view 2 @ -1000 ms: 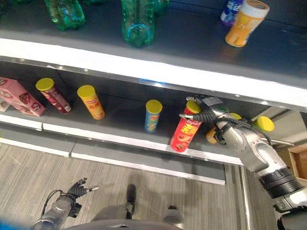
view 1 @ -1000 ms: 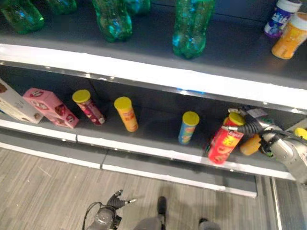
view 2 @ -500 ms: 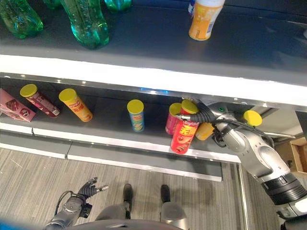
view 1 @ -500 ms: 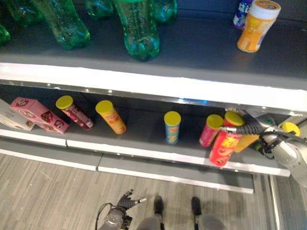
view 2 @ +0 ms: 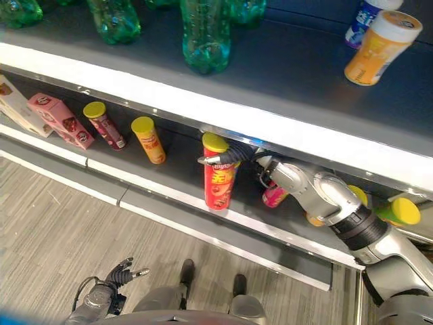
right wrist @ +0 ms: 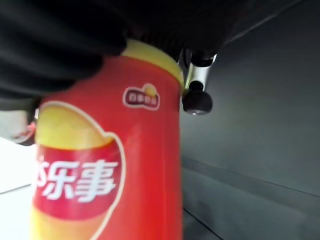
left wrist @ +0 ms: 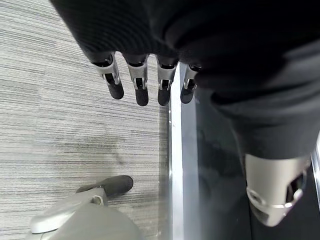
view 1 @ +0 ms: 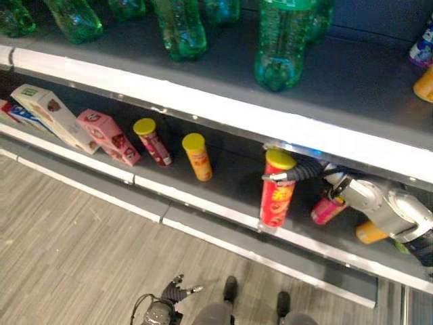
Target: Put the goods on the table back onto the shelves and tidy them up.
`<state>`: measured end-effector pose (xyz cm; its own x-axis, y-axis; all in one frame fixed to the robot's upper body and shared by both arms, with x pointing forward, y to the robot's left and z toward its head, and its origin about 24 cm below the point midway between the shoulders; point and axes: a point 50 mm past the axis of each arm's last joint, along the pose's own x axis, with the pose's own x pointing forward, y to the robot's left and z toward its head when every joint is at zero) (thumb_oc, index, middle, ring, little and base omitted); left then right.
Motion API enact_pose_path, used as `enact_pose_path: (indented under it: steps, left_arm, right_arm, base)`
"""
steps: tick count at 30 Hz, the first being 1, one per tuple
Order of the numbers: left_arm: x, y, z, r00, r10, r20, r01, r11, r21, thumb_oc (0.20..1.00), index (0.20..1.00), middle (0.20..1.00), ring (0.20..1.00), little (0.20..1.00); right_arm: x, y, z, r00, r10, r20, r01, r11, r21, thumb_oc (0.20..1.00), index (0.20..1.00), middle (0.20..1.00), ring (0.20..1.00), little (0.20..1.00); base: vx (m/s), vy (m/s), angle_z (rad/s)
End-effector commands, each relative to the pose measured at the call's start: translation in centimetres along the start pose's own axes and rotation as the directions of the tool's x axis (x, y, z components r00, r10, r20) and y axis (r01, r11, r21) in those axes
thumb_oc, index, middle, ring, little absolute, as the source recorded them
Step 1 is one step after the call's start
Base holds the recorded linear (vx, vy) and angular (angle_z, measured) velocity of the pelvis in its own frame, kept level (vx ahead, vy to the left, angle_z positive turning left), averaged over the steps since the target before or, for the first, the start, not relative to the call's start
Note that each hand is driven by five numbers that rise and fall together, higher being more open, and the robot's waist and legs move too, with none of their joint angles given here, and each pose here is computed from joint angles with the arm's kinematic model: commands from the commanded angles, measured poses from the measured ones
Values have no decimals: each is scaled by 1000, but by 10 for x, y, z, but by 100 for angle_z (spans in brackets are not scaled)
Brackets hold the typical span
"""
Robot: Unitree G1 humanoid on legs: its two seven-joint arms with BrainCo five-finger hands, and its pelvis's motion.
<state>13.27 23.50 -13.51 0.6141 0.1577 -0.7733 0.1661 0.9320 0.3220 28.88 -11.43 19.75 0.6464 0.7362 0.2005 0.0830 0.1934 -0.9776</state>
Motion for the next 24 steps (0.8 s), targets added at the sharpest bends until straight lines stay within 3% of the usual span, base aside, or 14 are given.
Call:
enact_pose_path:
  steps: [1, 11, 24]
  left_arm:
    - [2, 22, 3, 998, 55, 6, -55, 998, 22, 1000, 1000, 1000, 1000, 1000]
    - [2, 21, 0, 998, 64, -13, -64, 998, 5, 1000, 1000, 1000, 1000, 1000]
    - [7, 18, 10, 996, 85, 0, -85, 996, -31, 1000, 1000, 1000, 1000, 1000]
  right_arm:
    - [18, -12, 2, 998, -56, 34, 57, 998, -7, 200, 200, 200, 200, 200]
    - [35, 6, -15, 996, -64, -69, 59, 996, -69, 200, 200, 200, 200, 200]
    - [45, 9, -42, 947, -219, -234, 181, 968, -176, 200, 200, 200, 200, 200]
  base:
    - [23, -15, 13]
    - [19, -11, 8]
    - [8, 6, 2]
